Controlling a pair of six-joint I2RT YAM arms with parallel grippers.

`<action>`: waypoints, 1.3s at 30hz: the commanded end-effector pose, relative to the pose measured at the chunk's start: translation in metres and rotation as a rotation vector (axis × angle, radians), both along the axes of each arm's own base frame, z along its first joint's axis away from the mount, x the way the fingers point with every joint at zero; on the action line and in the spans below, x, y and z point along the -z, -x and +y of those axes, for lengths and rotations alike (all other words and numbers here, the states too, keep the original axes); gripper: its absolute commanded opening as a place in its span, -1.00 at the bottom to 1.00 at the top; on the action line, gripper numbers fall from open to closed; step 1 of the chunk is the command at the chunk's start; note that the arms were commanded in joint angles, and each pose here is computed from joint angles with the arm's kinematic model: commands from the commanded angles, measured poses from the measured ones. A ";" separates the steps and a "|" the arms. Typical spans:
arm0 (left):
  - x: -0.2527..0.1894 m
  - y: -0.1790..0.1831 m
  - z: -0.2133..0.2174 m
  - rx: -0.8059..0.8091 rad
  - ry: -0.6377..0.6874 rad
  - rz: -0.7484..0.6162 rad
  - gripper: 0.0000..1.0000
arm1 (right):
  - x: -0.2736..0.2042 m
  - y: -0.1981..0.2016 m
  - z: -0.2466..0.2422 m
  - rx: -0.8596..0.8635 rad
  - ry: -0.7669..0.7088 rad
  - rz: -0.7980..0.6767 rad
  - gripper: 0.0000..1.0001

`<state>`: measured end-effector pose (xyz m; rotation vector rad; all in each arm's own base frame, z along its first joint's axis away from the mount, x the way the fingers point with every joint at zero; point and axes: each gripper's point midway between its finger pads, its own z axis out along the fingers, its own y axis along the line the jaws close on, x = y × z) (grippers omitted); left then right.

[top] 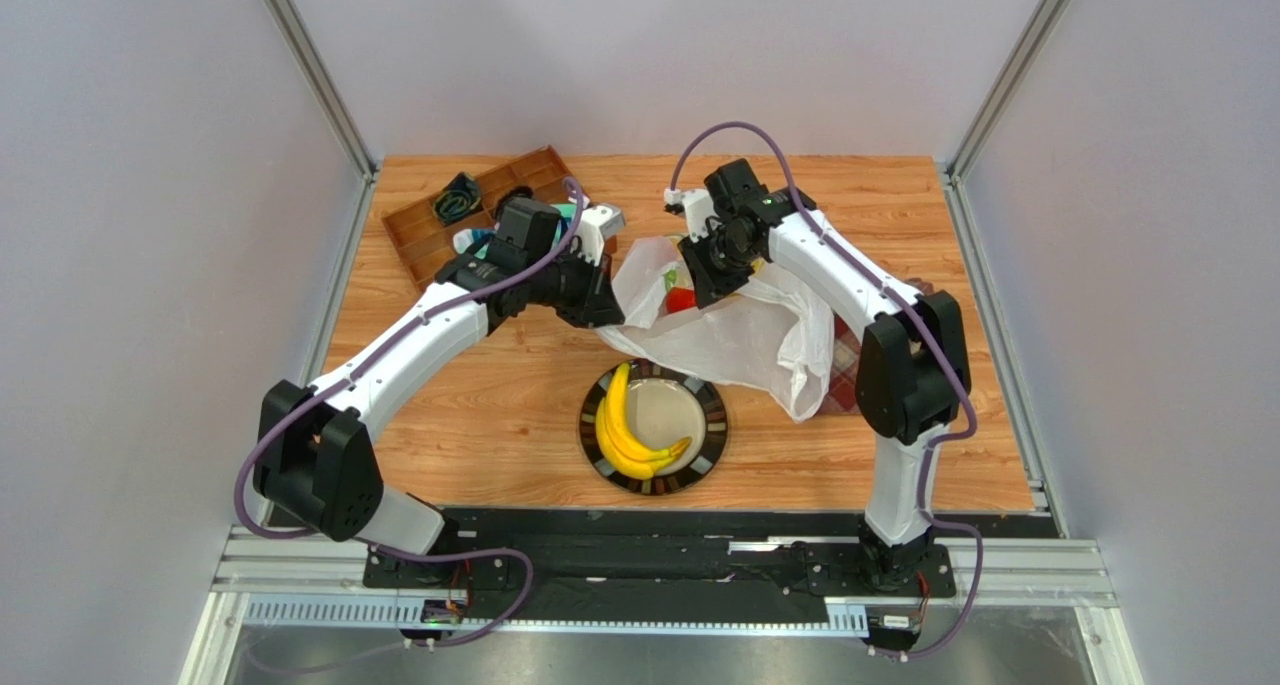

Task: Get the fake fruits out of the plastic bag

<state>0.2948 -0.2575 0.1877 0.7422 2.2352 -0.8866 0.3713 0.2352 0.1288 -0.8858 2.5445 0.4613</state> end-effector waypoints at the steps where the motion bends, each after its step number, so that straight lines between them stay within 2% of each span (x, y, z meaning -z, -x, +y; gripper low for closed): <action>1: -0.018 -0.005 -0.011 0.026 0.052 -0.020 -1.00 | 0.017 -0.018 0.017 0.021 0.007 -0.019 -0.53; 5: -0.020 -0.009 -0.013 0.026 0.053 -0.027 -1.00 | 0.036 -0.010 0.013 0.028 0.055 0.012 -0.51; 11: -0.023 -0.014 -0.014 0.021 0.054 -0.046 -1.00 | 0.058 0.046 -0.012 -0.003 0.096 0.128 -0.53; 13: -0.022 -0.015 -0.015 0.023 0.056 -0.042 -1.00 | 0.053 0.052 -0.016 -0.014 0.099 0.131 -0.53; 18: -0.018 -0.013 -0.016 0.028 0.062 -0.021 -1.00 | 0.021 0.020 -0.007 0.017 0.063 0.019 -0.51; 21: -0.013 -0.011 -0.017 0.033 0.058 -0.004 -1.00 | 0.011 0.001 0.003 0.038 0.039 -0.018 -0.11; 22: -0.013 -0.011 -0.017 0.034 0.059 -0.002 -1.00 | 0.012 -0.003 0.004 0.046 0.041 -0.024 0.10; 24: -0.013 -0.010 -0.017 0.035 0.058 -0.003 -1.00 | 0.018 -0.013 0.008 0.070 0.048 -0.021 0.24; 25: -0.013 -0.010 -0.017 0.038 0.060 -0.004 -1.00 | 0.019 -0.019 0.007 0.087 0.061 -0.029 0.72; 26: -0.013 -0.009 -0.017 0.040 0.062 -0.001 -1.00 | 0.026 -0.022 0.008 0.091 0.069 -0.021 1.00; 32: -0.010 -0.004 -0.017 0.053 0.065 0.011 -1.00 | 0.029 -0.041 0.022 0.086 0.048 -0.026 1.00; 39: -0.009 -0.001 -0.017 0.059 0.071 0.024 -1.00 | 0.051 -0.057 0.018 0.121 0.109 -0.030 1.00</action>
